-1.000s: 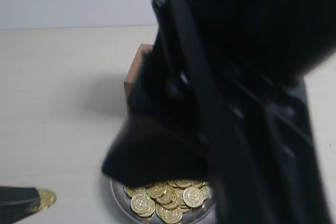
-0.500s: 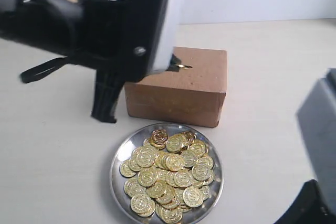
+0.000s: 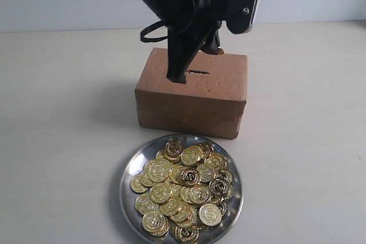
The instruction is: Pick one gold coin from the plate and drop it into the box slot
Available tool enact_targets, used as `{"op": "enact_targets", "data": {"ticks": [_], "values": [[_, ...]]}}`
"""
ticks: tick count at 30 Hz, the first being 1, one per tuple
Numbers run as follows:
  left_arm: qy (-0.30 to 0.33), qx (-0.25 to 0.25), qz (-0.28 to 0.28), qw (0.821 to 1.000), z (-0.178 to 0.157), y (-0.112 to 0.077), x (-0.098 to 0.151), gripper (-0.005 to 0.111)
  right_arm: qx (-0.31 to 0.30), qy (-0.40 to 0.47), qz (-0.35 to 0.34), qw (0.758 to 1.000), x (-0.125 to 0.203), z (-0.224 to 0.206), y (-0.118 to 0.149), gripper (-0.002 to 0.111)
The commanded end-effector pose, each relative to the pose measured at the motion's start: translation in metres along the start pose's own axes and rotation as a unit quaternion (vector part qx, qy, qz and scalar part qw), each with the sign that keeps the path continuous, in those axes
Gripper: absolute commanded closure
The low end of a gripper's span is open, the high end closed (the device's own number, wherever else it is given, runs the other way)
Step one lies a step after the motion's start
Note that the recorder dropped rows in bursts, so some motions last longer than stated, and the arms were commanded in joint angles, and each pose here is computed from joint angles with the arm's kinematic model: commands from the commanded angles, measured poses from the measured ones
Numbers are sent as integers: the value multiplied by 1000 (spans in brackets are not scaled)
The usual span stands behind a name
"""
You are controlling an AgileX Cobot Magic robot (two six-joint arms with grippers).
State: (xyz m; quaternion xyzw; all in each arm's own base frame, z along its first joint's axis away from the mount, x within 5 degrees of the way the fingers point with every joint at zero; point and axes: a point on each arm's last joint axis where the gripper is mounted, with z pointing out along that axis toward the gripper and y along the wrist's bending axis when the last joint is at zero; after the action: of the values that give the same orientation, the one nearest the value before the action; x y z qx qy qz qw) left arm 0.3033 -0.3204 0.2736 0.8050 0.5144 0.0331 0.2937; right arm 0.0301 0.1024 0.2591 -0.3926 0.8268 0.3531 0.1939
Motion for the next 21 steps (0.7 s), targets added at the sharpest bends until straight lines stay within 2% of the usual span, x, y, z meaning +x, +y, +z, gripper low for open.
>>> {"op": "enact_targets", "data": {"ticks": [1,10,21], "values": [[24,18,-52,998,17,17,11,107,-2,-8,10,1000,7,7,-5,72],[60,65,-90,992,46,17,39,107,-15,-15,-5,1000,7,9,-3,72],[57,81,-93,991,50,13,38,107,-15,-15,-8,1000,7,9,-3,72]]}}
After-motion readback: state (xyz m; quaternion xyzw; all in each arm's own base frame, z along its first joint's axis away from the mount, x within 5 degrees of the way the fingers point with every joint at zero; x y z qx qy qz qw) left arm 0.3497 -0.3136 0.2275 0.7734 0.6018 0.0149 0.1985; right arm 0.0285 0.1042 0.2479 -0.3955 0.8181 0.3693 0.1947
